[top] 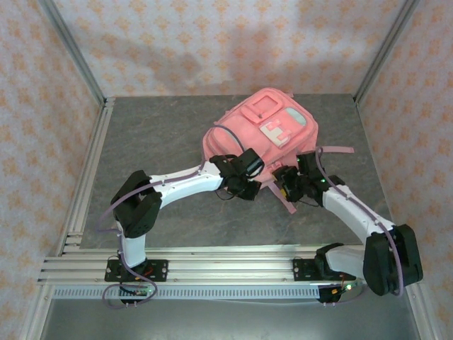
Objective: Pack books, pencil case, and school supplies into a backpack
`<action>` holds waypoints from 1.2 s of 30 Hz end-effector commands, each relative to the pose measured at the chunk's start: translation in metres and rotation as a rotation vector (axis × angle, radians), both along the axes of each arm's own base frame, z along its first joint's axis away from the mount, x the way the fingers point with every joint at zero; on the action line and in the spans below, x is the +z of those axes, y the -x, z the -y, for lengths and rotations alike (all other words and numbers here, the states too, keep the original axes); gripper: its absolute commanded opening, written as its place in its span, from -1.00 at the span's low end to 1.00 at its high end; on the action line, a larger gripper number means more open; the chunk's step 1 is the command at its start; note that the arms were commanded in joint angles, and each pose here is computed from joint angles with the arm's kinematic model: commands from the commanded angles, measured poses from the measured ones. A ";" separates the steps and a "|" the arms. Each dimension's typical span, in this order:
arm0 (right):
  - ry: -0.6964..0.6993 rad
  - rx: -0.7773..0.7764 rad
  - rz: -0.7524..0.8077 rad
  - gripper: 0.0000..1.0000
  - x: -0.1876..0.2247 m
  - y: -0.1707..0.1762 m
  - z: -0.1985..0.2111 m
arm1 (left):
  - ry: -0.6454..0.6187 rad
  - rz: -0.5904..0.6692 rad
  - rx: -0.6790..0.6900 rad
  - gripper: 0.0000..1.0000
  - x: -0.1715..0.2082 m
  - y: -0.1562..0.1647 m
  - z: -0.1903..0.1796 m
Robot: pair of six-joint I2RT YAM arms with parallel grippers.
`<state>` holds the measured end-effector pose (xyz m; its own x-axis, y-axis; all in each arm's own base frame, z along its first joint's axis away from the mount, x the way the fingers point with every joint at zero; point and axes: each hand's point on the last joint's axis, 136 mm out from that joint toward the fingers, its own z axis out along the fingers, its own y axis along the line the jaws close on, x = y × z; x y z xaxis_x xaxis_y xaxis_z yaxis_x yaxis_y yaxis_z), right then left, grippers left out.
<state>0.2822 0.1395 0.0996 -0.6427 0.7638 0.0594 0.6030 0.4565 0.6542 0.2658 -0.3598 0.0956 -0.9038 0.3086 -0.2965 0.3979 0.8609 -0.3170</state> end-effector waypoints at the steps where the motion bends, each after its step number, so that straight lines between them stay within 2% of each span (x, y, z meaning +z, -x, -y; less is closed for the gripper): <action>1: -0.082 -0.019 0.081 0.22 0.014 -0.023 -0.014 | 0.059 -0.007 -0.076 -1.00 0.025 0.017 0.018; 7: -0.087 -0.008 0.057 0.11 0.000 -0.026 -0.022 | 0.070 -0.018 -0.067 -1.00 0.026 0.018 0.021; 9: -0.075 -0.011 0.040 -0.15 -0.008 -0.024 -0.021 | 0.070 -0.011 -0.063 -1.00 0.028 0.017 0.020; 13: 0.013 -0.009 0.022 -0.83 -0.015 -0.019 -0.009 | 0.032 0.005 -0.051 -1.00 0.024 0.014 0.012; 14: 0.040 -0.004 0.020 -0.96 -0.015 -0.019 -0.006 | 0.018 0.007 -0.049 -1.00 0.022 0.014 0.009; 15: 0.068 0.005 0.015 -1.00 -0.015 -0.018 -0.003 | 0.001 0.011 -0.041 -1.00 0.019 0.014 0.004; 21: 0.228 0.007 -0.003 -1.00 -0.010 -0.014 0.027 | -0.095 0.023 0.032 -1.00 0.004 0.008 -0.034; 28: 0.293 -0.030 -0.044 -1.00 -0.014 -0.005 0.061 | -0.154 0.027 0.112 -1.00 -0.003 0.003 -0.081; 36: 0.479 -0.050 -0.063 -1.00 -0.005 -0.011 0.098 | -0.215 0.012 0.181 -1.00 -0.016 -0.006 -0.129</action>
